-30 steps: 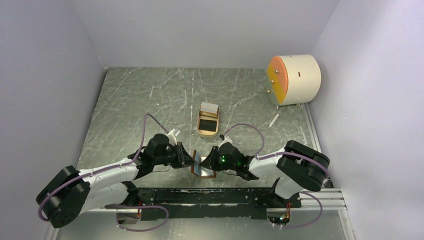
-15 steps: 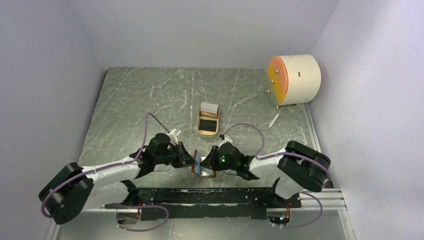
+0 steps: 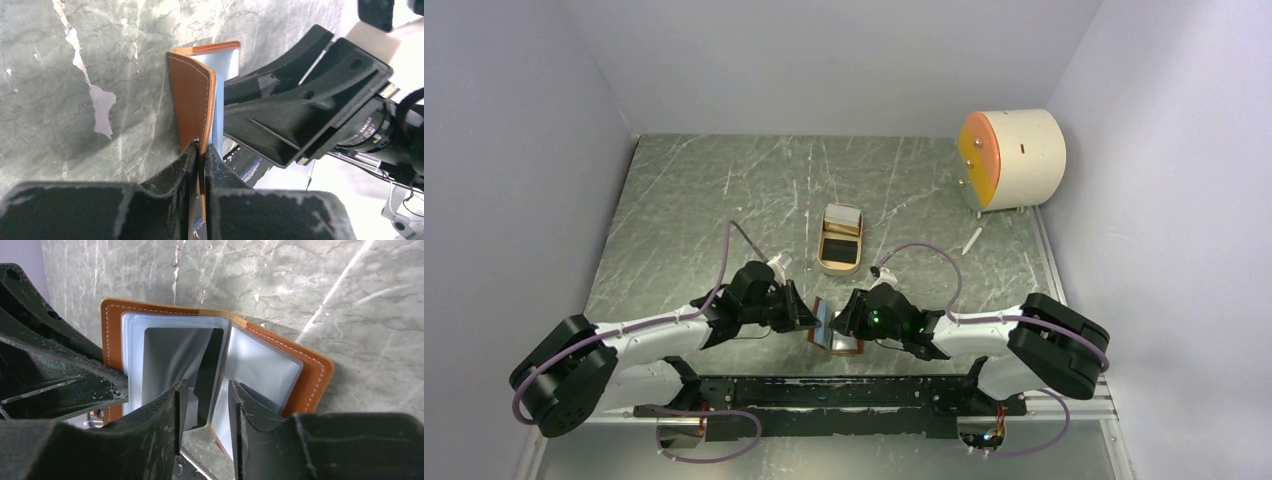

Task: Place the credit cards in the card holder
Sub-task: Insert the credit card into the card holder.

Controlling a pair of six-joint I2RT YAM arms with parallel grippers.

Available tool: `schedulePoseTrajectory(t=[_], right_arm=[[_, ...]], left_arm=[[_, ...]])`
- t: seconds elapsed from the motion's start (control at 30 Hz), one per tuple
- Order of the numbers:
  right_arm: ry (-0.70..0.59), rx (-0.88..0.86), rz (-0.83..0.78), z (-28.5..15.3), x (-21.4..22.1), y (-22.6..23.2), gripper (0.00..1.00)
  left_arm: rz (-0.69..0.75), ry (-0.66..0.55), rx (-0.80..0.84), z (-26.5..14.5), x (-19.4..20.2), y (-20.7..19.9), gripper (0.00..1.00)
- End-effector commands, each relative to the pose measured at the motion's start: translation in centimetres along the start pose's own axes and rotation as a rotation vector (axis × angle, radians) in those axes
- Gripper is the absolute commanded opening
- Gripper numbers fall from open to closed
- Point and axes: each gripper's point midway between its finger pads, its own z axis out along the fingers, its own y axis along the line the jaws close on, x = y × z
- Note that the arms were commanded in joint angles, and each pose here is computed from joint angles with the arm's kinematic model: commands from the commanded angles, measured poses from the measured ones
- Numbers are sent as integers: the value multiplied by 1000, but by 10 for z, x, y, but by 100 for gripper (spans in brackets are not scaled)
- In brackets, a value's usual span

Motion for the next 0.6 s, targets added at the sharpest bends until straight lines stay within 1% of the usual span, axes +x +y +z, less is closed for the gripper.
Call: schedulePoseTrajectory(t=[0.0,0.13,0.23,0.33,0.43,0.57], right_arm=[[-14,67,-26,-5,-2,-11,40],[-33,73,-32,-7,-6,-13,40],[-20,85,-38,-3,-2,-18,34],[0,72,-34,2,3,-17,31],[9,68,-33,5,5,-16,30],[5,65,-38,5,4,-15,30]], left_arm=[[31,10,-95,8,-1,13,12],[43,35,-108,14,0,9,11],[57,24,-83,12,-2,-4,12],[75,0,-64,9,-6,-14,15],[80,9,-77,13,-7,-12,20],[72,58,-95,22,1,-7,20]])
